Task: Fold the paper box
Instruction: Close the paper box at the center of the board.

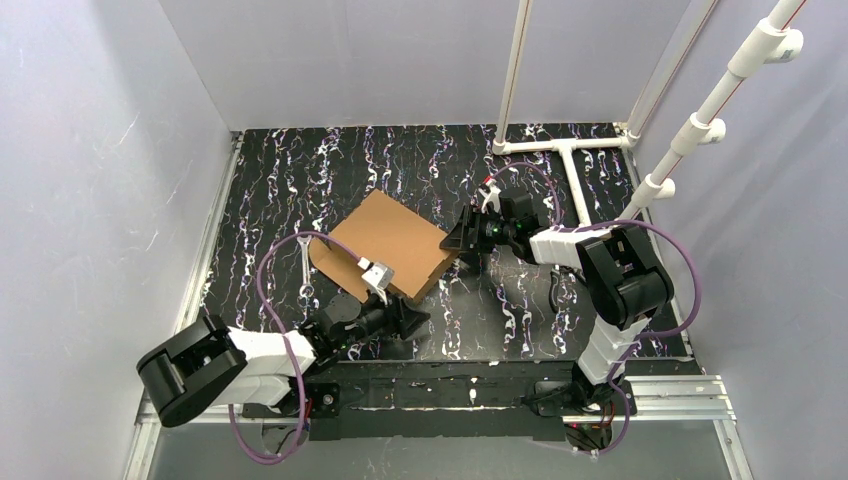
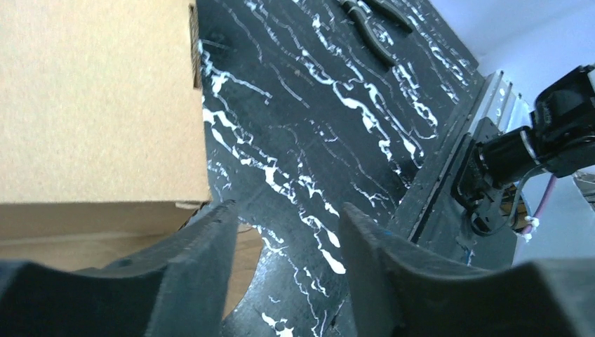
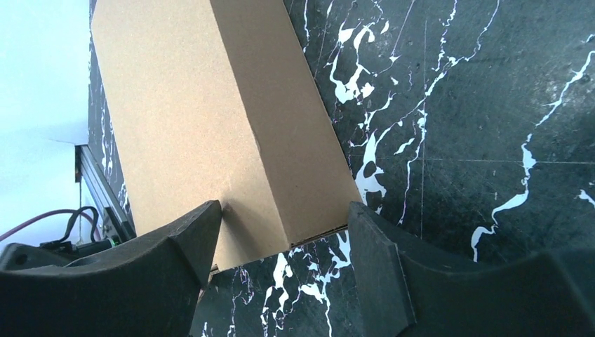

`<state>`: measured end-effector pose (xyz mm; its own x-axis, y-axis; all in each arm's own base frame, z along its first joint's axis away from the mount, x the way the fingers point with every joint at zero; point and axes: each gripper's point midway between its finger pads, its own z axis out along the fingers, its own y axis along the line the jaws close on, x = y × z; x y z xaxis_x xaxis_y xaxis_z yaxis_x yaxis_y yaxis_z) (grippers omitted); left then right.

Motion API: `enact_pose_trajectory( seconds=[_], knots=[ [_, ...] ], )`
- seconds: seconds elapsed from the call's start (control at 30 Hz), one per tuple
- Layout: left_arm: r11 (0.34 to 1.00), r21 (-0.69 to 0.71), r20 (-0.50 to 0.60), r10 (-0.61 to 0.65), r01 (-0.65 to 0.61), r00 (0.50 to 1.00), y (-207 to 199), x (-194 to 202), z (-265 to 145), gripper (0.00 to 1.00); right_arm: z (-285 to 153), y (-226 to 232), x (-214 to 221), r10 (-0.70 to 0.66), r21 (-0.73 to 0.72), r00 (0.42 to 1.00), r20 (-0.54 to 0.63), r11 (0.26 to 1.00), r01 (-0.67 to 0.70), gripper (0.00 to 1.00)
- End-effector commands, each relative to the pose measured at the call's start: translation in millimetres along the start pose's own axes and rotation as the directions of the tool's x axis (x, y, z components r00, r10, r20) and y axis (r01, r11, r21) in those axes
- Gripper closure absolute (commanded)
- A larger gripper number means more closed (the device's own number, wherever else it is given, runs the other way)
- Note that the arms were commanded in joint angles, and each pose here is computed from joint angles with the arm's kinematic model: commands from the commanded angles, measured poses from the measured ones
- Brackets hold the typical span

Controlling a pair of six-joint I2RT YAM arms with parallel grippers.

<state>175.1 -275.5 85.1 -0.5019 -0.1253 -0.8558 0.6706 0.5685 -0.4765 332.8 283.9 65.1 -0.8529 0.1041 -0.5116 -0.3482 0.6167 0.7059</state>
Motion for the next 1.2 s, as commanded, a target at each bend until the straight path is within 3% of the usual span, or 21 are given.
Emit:
enact_pose_trajectory(
  seconds=[0.0, 0.17, 0.43, 0.67, 0.9, 1.17],
  knots=[
    [0.999, -0.015, -0.015, -0.033, 0.032, 0.999, 3, 14, -8, 0.51, 1, 4, -5, 0.013, -0.004, 1.0, 0.024, 1.0, -0.013, 0.25],
    [0.997, -0.067, 0.015, -0.027, 0.028, 1.0, 11, 14, -22, 0.51, 3, 2, -5, 0.016, 0.002, 1.0, 0.022, 1.0, -0.016, 0.25],
    [0.989, -0.146, 0.012, -0.011, 0.013, 1.0, 21, 7, -14, 0.41, 3, 2, -7, 0.013, 0.009, 1.0, 0.025, 1.0, -0.014, 0.25],
    [0.986, -0.162, -0.029, -0.055, 0.049, 0.998, 19, 9, 5, 0.41, 4, 2, -7, 0.014, 0.005, 1.0, 0.021, 1.0, -0.014, 0.24],
    [0.965, -0.253, 0.002, -0.067, 0.065, 0.998, 35, 5, 10, 0.41, 4, 3, -7, 0.014, 0.005, 1.0, 0.021, 1.0, -0.014, 0.24],
    [0.974, -0.21, -0.018, -0.089, 0.084, 0.996, 24, 5, 16, 0.42, 5, 1, -5, 0.02, 0.008, 1.0, 0.014, 1.0, -0.02, 0.24]
  ],
)
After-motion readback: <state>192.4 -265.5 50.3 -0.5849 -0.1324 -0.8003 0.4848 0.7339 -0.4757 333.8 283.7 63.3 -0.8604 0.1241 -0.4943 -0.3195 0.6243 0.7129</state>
